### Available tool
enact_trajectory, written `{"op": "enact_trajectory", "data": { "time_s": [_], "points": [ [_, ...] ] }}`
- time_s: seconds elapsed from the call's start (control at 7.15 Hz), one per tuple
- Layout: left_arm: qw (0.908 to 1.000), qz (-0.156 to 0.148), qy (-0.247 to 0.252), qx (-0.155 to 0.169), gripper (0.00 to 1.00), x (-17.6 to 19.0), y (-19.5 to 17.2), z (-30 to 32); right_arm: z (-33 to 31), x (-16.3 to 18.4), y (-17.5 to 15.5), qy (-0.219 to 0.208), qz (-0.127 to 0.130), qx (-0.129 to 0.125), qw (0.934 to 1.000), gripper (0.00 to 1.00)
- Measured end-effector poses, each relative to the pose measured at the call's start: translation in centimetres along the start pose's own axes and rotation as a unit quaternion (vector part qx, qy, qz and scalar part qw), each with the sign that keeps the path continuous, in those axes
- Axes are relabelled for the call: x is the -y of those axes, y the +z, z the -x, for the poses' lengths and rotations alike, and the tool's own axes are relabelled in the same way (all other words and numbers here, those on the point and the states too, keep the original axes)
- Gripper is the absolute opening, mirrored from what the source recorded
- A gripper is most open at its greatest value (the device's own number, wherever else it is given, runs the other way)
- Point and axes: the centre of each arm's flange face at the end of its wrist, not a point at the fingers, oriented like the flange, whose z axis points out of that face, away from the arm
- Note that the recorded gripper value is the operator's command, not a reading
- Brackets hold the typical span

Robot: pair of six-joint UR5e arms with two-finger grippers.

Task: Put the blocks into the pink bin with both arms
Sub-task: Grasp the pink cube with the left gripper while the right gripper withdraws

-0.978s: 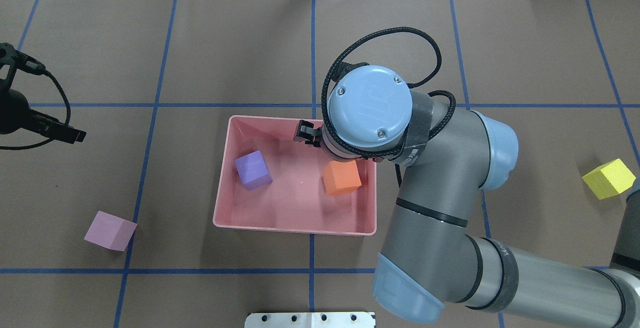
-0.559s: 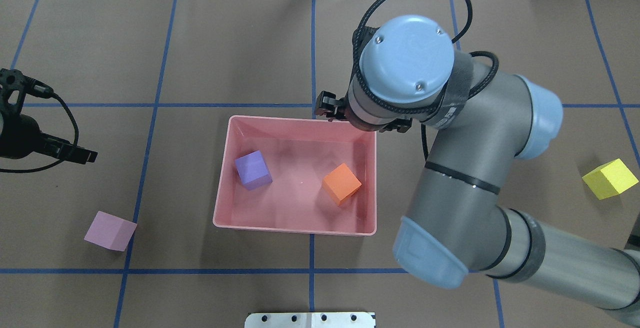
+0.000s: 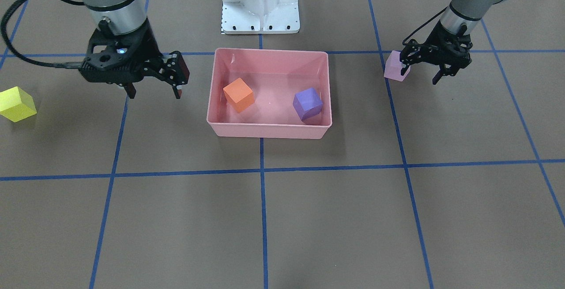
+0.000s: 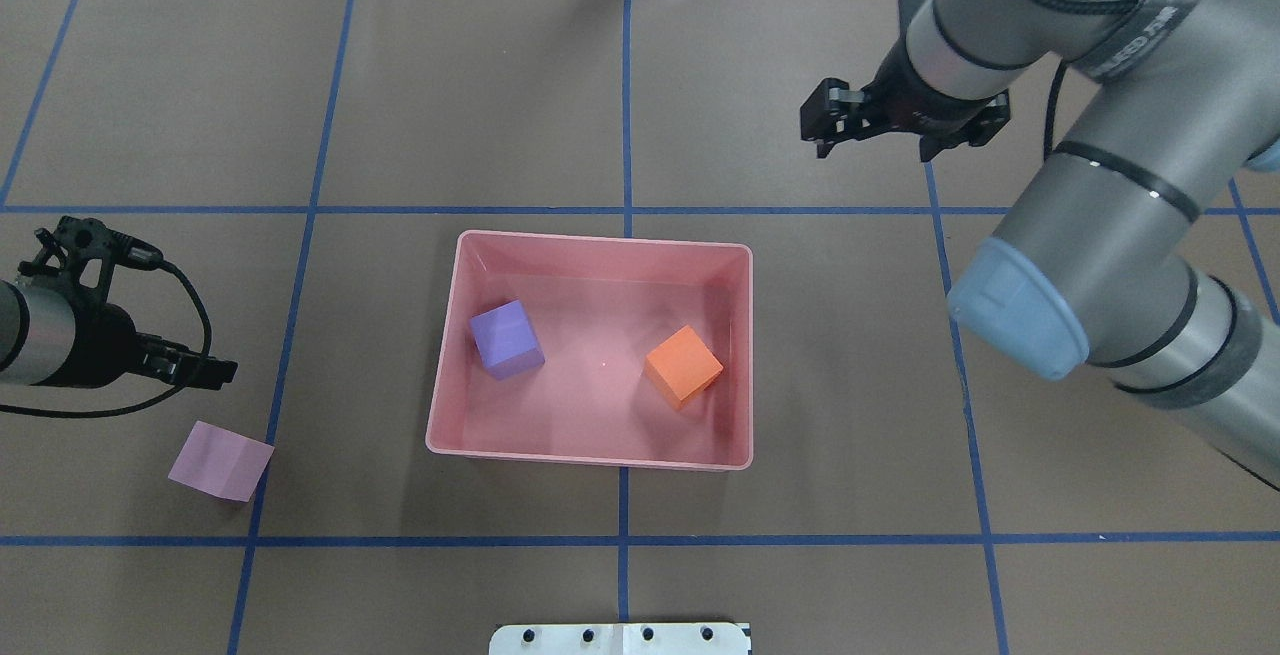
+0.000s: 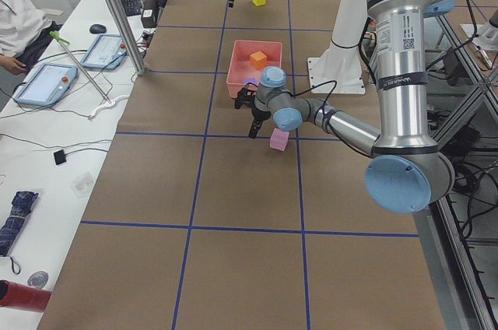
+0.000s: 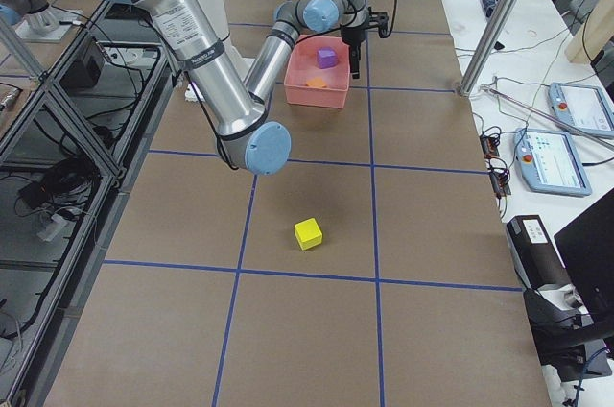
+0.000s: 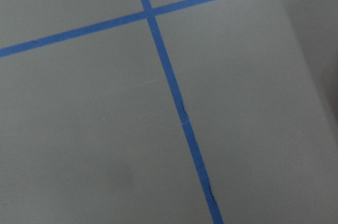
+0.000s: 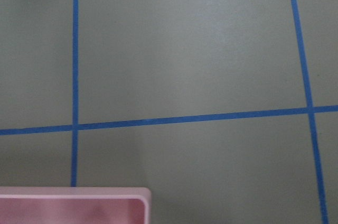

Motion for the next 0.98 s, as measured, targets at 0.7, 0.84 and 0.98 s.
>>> {"op": "enact_trajectory", "data": {
  "time_s": [0.7, 0.84, 0.98],
  "points": [
    [0.9999, 0.005, -0.011, 0.004, 1.0, -5.4, 2.5, -3.7, -10.5, 3.1, -0.8, -0.044, 0.016, 0.001, 0.9989, 1.0],
    [0.9999, 0.008, -0.009, 0.01, 1.0, -6.1, 2.9, -3.9, -10.8, 3.1, -0.7, -0.044, 0.017, 0.0, 0.9989, 1.0],
    [0.9998, 0.013, -0.008, 0.015, 1.0, -6.8, 3.5, -4.0, -11.1, 3.0, -0.5, -0.043, 0.018, -0.002, 0.9989, 1.0]
  ]
}}
